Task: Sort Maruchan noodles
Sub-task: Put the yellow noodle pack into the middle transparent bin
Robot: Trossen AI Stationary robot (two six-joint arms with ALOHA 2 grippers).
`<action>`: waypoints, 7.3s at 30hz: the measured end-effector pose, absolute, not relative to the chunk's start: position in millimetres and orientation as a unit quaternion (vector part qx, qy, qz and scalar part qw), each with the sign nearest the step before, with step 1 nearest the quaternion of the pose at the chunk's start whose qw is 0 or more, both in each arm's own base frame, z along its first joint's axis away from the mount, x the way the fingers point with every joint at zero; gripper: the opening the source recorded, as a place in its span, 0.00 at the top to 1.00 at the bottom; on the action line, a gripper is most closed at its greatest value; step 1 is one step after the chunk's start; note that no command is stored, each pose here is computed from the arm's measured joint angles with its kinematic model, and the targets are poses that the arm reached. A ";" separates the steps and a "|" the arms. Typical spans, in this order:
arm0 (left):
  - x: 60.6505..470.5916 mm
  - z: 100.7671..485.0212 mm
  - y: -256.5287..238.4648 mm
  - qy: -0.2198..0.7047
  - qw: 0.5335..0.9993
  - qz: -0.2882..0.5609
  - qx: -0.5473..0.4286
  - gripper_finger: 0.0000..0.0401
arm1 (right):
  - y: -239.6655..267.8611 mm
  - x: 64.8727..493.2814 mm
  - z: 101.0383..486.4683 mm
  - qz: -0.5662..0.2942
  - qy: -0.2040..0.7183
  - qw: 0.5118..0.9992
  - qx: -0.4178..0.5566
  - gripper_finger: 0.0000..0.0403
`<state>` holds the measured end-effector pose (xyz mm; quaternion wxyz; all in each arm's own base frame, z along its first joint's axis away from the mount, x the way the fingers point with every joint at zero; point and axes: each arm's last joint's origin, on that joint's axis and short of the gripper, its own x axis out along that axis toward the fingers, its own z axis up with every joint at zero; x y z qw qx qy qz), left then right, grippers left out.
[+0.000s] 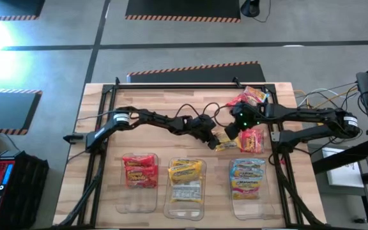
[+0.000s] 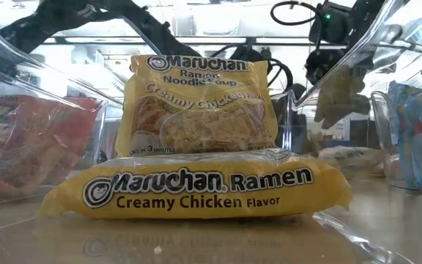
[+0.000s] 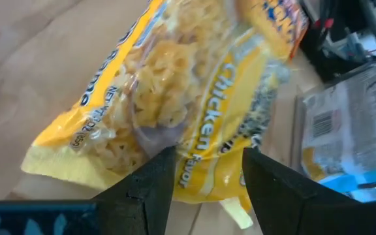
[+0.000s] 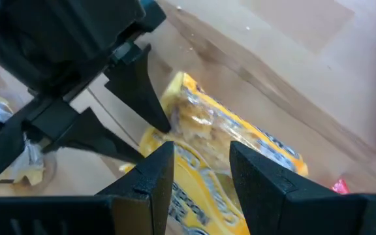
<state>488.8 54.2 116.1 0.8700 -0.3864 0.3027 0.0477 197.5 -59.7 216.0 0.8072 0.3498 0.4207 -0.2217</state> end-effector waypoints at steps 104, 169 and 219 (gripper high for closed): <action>463.8 99.5 62.4 0.434 0.835 0.135 -0.309 0.64 | -95.4 238.2 164.0 -0.125 0.428 0.778 0.442 0.48; 377.4 233.3 49.5 0.183 0.981 0.042 -0.050 0.64 | -94.2 232.2 297.1 -0.035 0.448 0.893 -0.002 0.71; 367.9 234.4 76.7 0.238 0.970 0.023 -0.038 0.32 | -100.3 305.6 320.8 0.109 0.451 0.871 -0.161 0.71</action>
